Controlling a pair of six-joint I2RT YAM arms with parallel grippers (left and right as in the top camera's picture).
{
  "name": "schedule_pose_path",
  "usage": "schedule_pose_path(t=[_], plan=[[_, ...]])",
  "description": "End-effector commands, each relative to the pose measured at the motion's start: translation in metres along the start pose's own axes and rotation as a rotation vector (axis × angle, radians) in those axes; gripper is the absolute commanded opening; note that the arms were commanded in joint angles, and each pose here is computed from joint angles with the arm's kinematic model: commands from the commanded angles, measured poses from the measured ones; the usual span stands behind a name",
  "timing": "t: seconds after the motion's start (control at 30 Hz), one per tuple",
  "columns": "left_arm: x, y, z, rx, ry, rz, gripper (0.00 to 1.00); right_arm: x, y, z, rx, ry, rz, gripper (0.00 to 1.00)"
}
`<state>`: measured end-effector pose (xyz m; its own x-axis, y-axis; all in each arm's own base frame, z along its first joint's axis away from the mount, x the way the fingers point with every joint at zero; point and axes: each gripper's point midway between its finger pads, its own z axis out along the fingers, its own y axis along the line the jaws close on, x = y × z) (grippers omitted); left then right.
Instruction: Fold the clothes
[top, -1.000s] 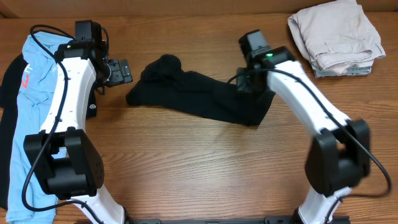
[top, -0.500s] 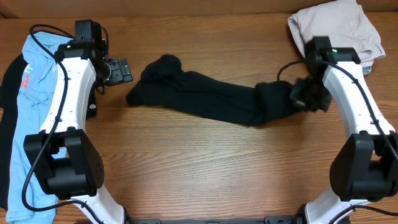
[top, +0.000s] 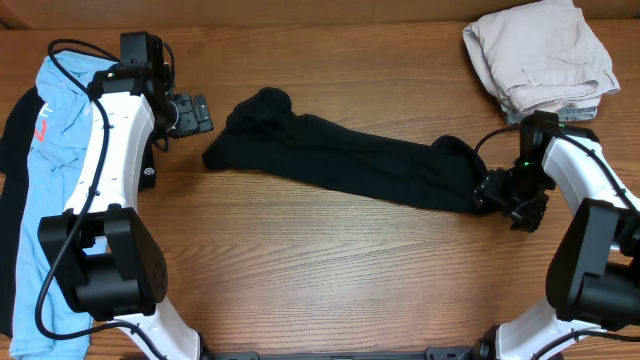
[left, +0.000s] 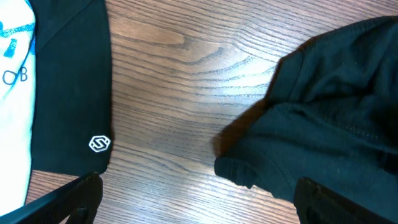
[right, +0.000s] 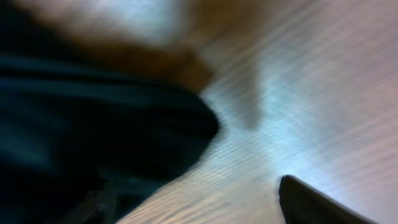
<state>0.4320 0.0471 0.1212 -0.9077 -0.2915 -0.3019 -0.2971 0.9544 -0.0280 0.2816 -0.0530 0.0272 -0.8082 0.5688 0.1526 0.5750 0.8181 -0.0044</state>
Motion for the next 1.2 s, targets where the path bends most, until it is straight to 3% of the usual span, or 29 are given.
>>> schedule_pose_path(t=[0.0, 0.07, 0.37, 0.67, 0.77, 0.8, 0.93, 0.97, 1.0, 1.17], plan=[[-0.009, 0.0, -0.006, 0.014, -0.026, 0.003, 0.99, -0.004, 0.036, -0.013, -0.211, -0.026, -0.166, 0.94], [-0.009, 0.0, -0.006, 0.014, -0.026, 0.003, 1.0, -0.011, 0.041, -0.014, -0.229, -0.063, -0.203, 1.0], [-0.009, 0.0, -0.006, 0.014, -0.026, 0.003, 1.0, -0.039, 0.069, -0.017, -0.272, -0.233, -0.406, 1.0], [-0.009, 0.0, -0.006, 0.014, -0.026, 0.004, 1.0, -0.023, 0.078, 0.013, -0.263, -0.215, -0.492, 0.99], [-0.009, 0.0, -0.006, 0.014, -0.026, 0.003, 1.0, -0.021, 0.076, 0.017, -0.263, -0.208, -0.489, 0.85], [-0.009, 0.001, -0.006, 0.014, -0.026, 0.003, 1.0, -0.021, 0.076, 0.018, -0.263, -0.208, -0.489, 0.76], [-0.009, 0.001, -0.006, 0.014, -0.026, 0.003, 1.0, -0.027, 0.079, 0.016, -0.28, -0.225, -0.4, 0.19], [-0.009, 0.001, -0.006, 0.014, -0.026, 0.003, 1.0, -0.028, 0.08, 0.015, -0.284, -0.227, -0.383, 0.09], [-0.009, 0.001, -0.006, 0.014, -0.026, 0.003, 1.0, -0.029, 0.08, 0.013, -0.286, -0.229, -0.366, 0.04], [-0.009, 0.001, -0.006, 0.013, -0.026, 0.018, 1.0, -0.032, 0.072, -0.004, -0.293, -0.218, -0.314, 0.04]])
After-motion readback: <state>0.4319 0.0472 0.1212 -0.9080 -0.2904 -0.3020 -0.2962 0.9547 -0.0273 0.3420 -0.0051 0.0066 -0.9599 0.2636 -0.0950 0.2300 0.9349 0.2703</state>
